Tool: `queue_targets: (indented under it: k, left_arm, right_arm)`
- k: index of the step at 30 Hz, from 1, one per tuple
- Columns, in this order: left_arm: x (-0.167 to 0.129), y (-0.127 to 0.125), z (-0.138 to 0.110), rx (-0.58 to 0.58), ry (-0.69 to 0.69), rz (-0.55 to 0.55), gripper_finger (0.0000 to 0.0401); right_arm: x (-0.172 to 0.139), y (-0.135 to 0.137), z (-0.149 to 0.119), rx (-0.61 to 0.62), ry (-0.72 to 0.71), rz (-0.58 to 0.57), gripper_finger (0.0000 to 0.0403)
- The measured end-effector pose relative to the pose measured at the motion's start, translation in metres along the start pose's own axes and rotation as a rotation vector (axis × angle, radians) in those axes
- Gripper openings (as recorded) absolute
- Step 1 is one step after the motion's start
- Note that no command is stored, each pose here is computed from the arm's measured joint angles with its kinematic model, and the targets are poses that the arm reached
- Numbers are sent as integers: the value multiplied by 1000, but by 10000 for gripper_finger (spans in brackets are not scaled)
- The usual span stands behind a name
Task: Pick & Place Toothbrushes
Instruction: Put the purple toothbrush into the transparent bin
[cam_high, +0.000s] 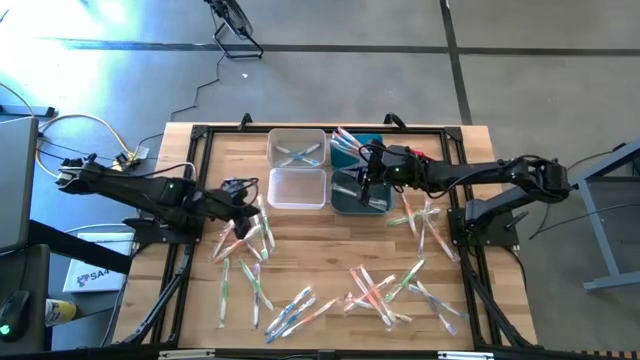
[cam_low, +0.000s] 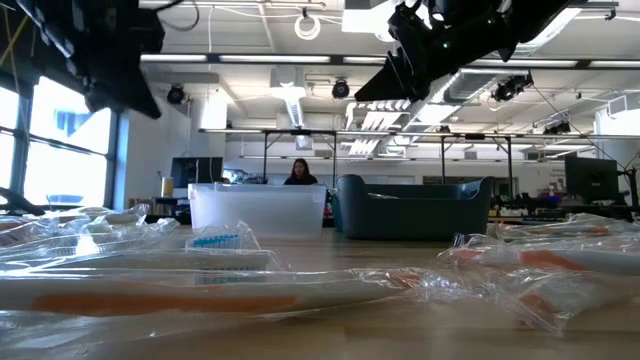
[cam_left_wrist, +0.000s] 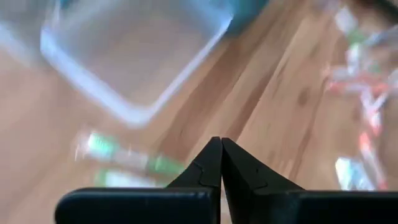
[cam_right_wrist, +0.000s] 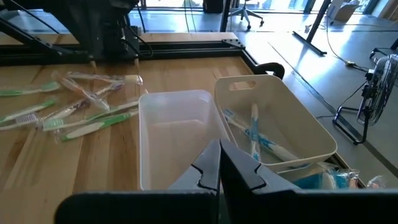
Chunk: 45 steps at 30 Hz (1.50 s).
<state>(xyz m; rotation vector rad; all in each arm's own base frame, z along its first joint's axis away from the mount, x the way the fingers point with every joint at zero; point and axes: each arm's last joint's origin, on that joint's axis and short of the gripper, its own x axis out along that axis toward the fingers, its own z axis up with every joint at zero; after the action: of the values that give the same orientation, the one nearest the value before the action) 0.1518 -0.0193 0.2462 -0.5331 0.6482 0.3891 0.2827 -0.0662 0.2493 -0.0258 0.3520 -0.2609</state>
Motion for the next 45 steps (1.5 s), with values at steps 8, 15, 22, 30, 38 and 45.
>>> queue_targets:
  k: [8,15,22,30,38,45]
  left_arm:
    - [17,-3,-7,20,128,28,3]
    - [33,-12,-10,150,204,-31,3]
    - [37,-14,-12,151,259,-74,3]
    - [36,-23,-21,-121,359,-109,3]
    - [34,-42,-38,-180,365,-118,3]
    - [40,-48,-53,-237,380,-33,3]
  right_arm:
    - [0,0,-1,1,14,-1,2]
    - [0,0,-3,3,28,0,2]
    - [0,0,-4,43,41,0,2]
    - [0,1,-8,53,82,4,2]
    - [0,3,0,1,0,106,2]
    - [0,2,3,-8,-38,99,2]
